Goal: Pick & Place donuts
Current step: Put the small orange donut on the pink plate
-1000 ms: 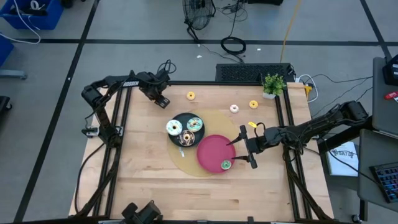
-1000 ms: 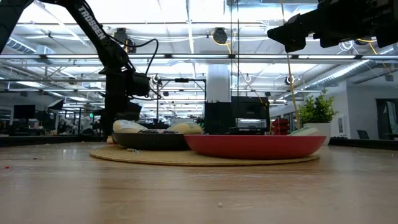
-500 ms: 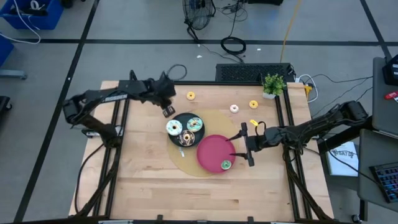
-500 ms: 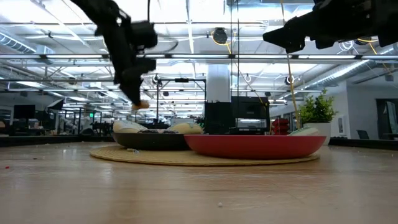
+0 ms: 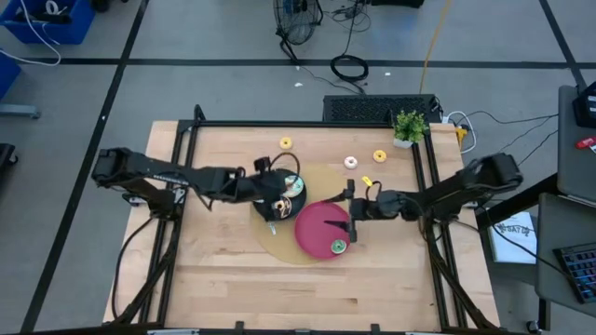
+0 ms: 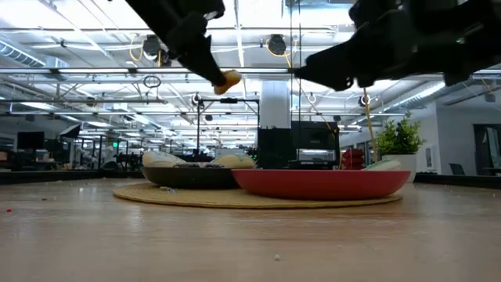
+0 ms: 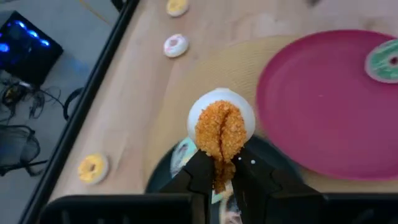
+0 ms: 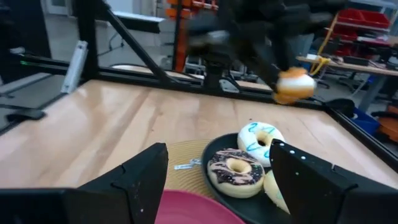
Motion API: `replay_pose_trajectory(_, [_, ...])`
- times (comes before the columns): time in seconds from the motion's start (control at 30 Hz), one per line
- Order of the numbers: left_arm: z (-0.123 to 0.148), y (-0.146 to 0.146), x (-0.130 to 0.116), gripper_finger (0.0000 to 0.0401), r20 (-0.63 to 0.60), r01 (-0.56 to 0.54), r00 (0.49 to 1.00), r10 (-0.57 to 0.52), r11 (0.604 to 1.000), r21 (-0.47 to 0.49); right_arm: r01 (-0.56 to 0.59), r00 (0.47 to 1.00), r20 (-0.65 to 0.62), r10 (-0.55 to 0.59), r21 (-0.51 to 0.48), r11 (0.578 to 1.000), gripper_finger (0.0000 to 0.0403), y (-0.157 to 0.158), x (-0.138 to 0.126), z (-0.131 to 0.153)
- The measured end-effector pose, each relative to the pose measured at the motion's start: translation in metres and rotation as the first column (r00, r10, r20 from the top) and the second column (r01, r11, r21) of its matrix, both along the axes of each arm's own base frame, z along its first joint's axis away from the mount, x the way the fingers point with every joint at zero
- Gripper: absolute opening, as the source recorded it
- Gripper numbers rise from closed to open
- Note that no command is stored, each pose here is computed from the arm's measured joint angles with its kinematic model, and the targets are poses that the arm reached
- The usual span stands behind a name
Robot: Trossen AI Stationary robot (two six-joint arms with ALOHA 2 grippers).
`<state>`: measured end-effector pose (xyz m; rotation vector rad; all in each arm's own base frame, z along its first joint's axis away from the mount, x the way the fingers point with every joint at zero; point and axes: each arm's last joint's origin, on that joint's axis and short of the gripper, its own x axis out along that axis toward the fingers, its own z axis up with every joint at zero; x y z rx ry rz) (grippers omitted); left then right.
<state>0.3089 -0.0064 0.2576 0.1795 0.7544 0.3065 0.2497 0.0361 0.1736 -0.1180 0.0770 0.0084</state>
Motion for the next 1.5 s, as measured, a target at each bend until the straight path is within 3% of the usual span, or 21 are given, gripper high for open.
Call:
replay_pose_trajectory(0.17, [0.002,-0.015,0.005,0.0051,0.019,0.003,1.0,-0.002,1.0,-0.026,0.027,0.999,-0.039,-0.028,-0.026,0.999,0.0265,-0.004,0.028,-0.005])
replay_pose_trajectory(0.43, [-0.01,-0.019,0.005,0.0051,-0.086,0.018,0.996,-0.024,0.998,-0.068,0.062,0.991,-0.109,-0.071,-0.087,0.994,0.0265,-0.014,0.063,0.002])
replay_pose_trajectory(0.63, [-0.012,-0.026,0.005,0.0051,-0.091,0.049,0.994,-0.055,0.996,-0.071,0.093,0.987,-0.122,-0.103,-0.087,0.992,0.0265,-0.027,0.072,0.005])
replay_pose_trajectory(0.8, [-0.012,-0.028,0.004,0.0051,-0.1,0.052,0.993,-0.059,0.996,-0.07,0.039,0.992,-0.119,-0.044,-0.043,0.998,0.0265,-0.035,0.08,0.005])
replay_pose_trajectory(1.2, [-0.013,-0.028,0.003,0.0051,-0.108,0.031,0.993,-0.04,0.996,-0.081,-0.002,0.991,-0.133,-0.005,-0.053,0.999,0.0265,-0.034,0.11,-0.002])
replay_pose_trajectory(1.5, [-0.014,-0.027,0.002,0.0051,-0.123,0.018,0.992,-0.029,0.996,-0.088,-0.015,0.992,-0.127,0.009,-0.05,0.999,0.0265,-0.034,0.112,-0.001])
